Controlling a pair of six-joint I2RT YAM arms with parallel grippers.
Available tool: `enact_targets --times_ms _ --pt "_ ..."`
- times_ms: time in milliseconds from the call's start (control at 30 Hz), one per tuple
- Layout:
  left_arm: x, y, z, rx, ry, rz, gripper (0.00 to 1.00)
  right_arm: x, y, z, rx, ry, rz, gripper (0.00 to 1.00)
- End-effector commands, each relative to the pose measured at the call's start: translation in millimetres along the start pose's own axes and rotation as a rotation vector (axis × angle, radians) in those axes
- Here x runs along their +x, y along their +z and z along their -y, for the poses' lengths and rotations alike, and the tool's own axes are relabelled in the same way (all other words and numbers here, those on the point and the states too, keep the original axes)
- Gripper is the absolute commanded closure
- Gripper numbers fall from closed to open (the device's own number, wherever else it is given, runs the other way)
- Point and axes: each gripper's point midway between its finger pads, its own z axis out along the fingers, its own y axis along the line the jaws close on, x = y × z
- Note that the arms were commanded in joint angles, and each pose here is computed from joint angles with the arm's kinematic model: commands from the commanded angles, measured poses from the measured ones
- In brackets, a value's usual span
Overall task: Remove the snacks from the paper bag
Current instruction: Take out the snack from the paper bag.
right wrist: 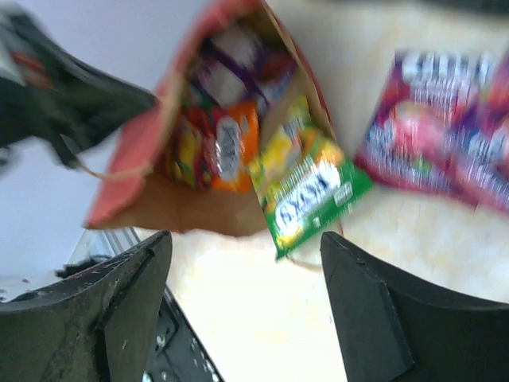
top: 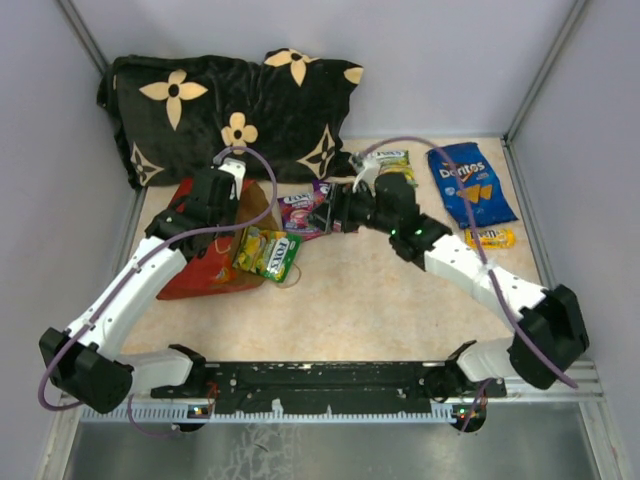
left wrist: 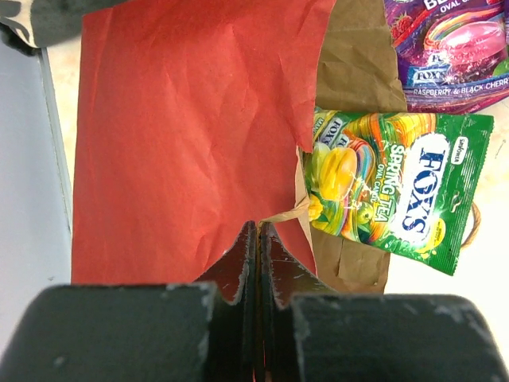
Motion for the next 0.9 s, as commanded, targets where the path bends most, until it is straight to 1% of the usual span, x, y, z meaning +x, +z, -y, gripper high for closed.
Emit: enact_targets --times_ms 0,100,267,433,567,733,867 --pt "2 5 0 0.002 -0.007 0.003 0.97 76 31 34 -0.012 0.195 -0.069 0.22" --pt "4 6 1 0.007 -0.001 0.007 0.97 87 48 50 -0.013 0.228 -0.022 0.2" --pt "5 8 1 0.007 -0.002 0.008 0.97 89 74 45 -0.102 0.296 0.02 0.22" --pt "8 11 2 0.014 -0.002 0.003 0.97 117 106 59 -0.073 0.373 -0.031 0.27" --pt "8 11 2 0.021 -0.003 0.006 0.97 138 120 66 -0.064 0.422 -0.062 0.31" --pt "9 12 4 0.03 -0.003 0.005 0.97 163 130 73 -0.014 0.437 -0.115 0.37" --pt "10 13 4 0.037 -0.005 0.002 0.97 173 141 63 -0.032 0.436 -0.144 0.43"
